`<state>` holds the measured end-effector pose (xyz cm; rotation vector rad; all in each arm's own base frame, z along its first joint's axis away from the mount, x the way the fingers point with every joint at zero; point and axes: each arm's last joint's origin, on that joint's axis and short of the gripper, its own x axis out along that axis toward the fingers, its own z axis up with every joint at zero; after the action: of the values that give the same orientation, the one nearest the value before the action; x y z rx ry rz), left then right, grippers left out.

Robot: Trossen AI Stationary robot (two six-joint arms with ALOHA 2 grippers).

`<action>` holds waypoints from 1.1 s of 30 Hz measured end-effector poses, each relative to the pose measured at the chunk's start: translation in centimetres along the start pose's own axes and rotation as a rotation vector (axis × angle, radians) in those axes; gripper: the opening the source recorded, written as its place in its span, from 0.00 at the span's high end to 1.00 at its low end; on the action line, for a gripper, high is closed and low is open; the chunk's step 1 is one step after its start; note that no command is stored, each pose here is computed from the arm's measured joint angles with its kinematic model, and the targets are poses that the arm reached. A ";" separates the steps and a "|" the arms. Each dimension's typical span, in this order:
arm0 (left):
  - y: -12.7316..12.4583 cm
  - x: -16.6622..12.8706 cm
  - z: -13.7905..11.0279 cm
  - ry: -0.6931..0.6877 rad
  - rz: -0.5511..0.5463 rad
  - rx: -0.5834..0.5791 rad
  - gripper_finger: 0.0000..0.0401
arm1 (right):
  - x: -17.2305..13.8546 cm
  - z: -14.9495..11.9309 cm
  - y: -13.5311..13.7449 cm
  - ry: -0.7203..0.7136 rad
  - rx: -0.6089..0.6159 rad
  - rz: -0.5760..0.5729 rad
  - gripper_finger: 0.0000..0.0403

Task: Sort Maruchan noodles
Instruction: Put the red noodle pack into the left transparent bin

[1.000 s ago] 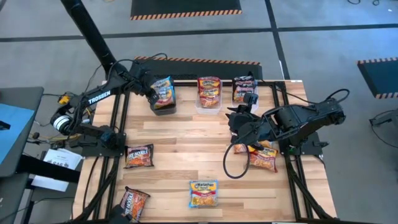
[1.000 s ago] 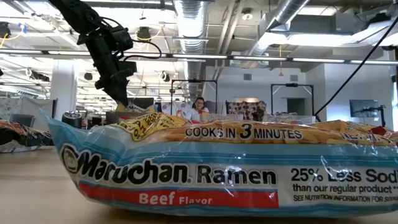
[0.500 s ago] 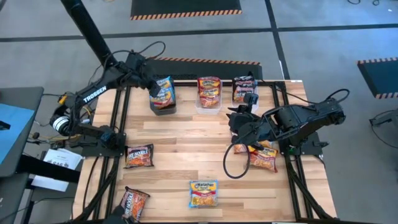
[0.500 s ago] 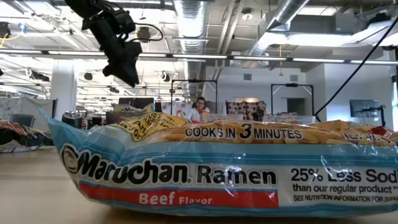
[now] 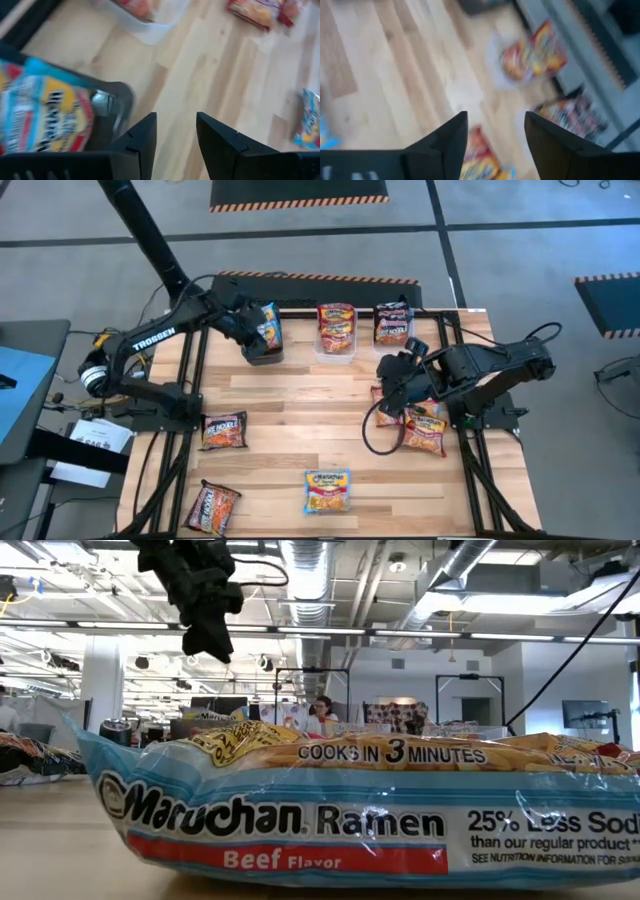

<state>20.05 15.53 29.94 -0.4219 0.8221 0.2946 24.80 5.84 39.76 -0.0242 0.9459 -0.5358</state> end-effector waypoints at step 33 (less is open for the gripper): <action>-10.9 2.2 -1.8 0.110 -0.189 0.272 0.69 | 8.4 -15.9 3.9 0.765 0.321 0.142 0.42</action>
<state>24.84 5.30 29.88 -0.2596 0.9093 -0.0170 18.03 8.78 22.95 0.5687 1.5765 -0.5670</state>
